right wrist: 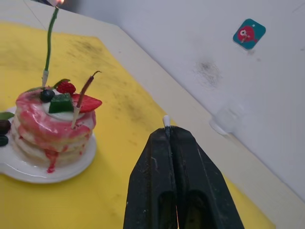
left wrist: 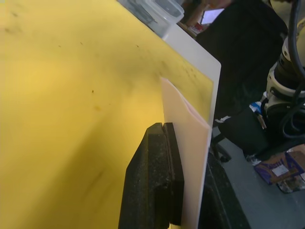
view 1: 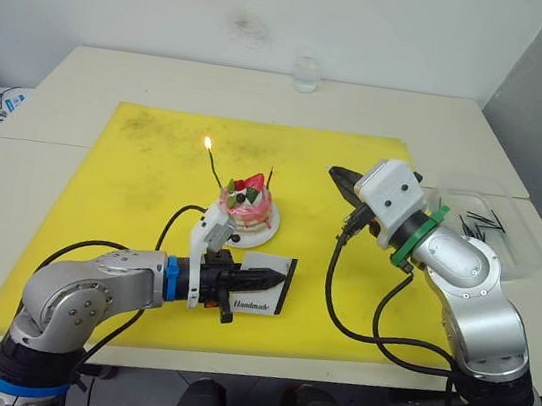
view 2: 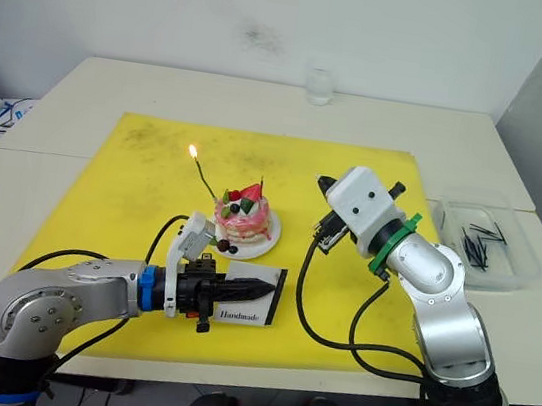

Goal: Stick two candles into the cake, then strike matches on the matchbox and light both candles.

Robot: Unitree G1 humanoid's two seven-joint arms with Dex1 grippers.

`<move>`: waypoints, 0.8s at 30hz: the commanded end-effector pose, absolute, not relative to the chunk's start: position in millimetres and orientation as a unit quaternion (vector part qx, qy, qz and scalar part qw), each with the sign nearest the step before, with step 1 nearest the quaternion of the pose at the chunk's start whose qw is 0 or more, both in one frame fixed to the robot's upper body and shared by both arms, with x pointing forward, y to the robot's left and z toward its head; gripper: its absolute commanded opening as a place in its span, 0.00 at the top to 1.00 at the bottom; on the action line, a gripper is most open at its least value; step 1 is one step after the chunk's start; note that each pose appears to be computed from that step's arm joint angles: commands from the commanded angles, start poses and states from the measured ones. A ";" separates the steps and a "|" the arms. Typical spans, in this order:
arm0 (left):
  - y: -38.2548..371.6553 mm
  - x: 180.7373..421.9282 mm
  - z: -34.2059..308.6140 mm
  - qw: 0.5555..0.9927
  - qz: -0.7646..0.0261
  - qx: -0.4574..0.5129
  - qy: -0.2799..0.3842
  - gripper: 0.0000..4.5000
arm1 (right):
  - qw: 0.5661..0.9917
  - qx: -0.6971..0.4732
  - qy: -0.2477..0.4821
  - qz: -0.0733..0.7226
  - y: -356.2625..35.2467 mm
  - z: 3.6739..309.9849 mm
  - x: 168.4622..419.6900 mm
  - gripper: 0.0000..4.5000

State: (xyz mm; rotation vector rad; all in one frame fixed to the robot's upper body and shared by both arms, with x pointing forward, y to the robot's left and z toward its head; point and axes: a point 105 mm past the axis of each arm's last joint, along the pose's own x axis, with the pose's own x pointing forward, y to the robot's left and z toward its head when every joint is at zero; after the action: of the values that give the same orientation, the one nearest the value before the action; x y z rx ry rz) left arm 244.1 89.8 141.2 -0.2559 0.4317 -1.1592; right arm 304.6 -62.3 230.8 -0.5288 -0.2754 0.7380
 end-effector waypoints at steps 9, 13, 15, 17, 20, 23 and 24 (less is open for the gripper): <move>95.7 260.2 165.1 0.793 -0.543 -0.202 0.190 1.00 | 0.808 -0.265 -0.064 0.523 -67.0 222.8 246.0 0.99; 92.6 267.6 169.1 0.791 -0.546 -0.201 0.192 1.00 | 0.775 -0.299 -0.043 0.554 -62.4 210.8 232.1 0.99; 91.6 268.7 170.6 0.789 -0.547 -0.201 0.193 1.00 | 0.774 -0.306 -0.042 0.553 -60.5 208.2 232.1 0.99; 90.6 269.6 172.4 0.788 -0.549 -0.201 0.193 1.00 | 0.770 -0.320 -0.037 0.551 -57.8 202.1 234.0 0.99; 89.0 269.2 173.8 0.785 -0.553 -0.203 0.193 1.00 | 0.768 -0.332 -0.032 0.546 -53.5 193.6 237.9 0.99; 87.6 268.9 174.9 0.784 -0.554 -0.203 0.193 1.00 | 0.766 -0.346 -0.025 0.541 -53.1 185.3 241.8 0.99; 87.5 268.9 175.5 0.784 -0.555 -0.203 0.193 1.00 | 0.767 -0.348 -0.026 0.538 -53.1 184.5 243.4 0.99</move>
State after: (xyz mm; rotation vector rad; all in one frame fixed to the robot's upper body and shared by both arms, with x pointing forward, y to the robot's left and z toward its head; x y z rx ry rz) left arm 271.2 91.2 163.6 -0.4493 0.4568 -1.1612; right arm 242.4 -54.2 177.3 -0.7185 -0.0019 1.1900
